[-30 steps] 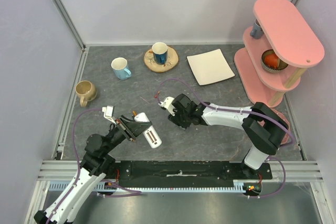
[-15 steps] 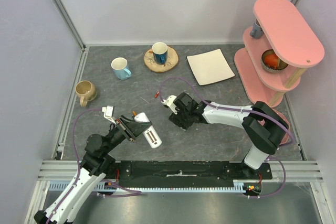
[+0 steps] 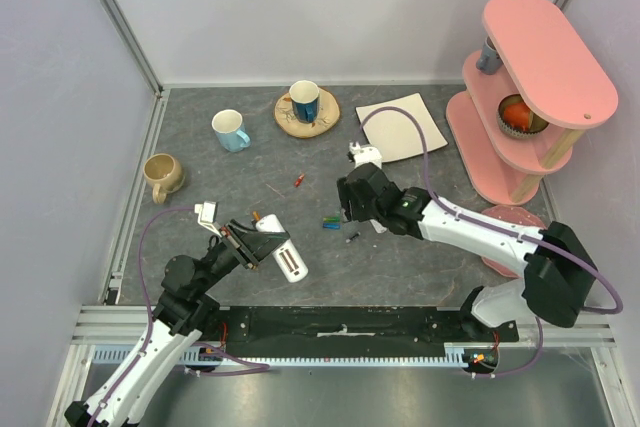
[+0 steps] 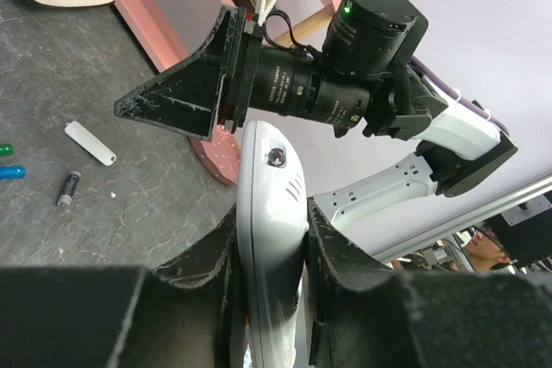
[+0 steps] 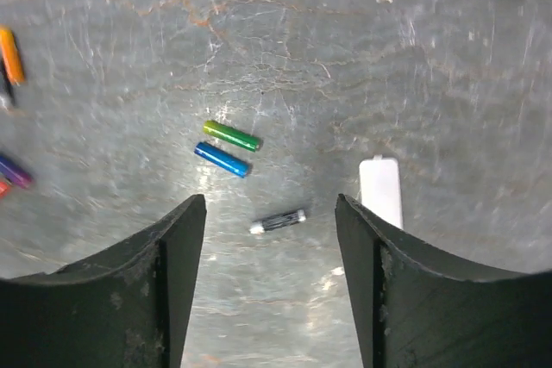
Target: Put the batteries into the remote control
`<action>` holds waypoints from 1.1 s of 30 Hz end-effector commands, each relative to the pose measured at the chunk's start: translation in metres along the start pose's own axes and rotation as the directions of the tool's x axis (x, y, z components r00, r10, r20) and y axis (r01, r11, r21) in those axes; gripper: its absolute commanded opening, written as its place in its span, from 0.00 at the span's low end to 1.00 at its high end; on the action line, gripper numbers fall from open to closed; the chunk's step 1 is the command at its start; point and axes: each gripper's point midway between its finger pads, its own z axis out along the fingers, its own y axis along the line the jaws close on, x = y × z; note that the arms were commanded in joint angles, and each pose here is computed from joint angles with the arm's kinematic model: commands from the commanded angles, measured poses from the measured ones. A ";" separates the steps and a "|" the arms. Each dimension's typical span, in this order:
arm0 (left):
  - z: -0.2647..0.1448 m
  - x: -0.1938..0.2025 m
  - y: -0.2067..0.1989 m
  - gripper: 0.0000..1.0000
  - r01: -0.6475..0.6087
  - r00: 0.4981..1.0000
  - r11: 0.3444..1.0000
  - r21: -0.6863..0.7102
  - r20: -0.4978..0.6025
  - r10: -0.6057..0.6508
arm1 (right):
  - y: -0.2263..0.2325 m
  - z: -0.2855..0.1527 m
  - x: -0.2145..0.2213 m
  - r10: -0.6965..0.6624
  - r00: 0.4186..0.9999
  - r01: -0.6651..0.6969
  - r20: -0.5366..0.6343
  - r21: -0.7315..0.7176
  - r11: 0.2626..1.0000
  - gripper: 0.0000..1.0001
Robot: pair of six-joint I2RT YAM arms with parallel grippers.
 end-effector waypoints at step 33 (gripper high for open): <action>-0.007 0.030 0.056 0.02 0.009 0.999 0.997 -0.070 -0.047 -0.013 | 0.001 0.044 0.075 0.518 0.856 -0.482 -0.005 0.356 0.801 0.61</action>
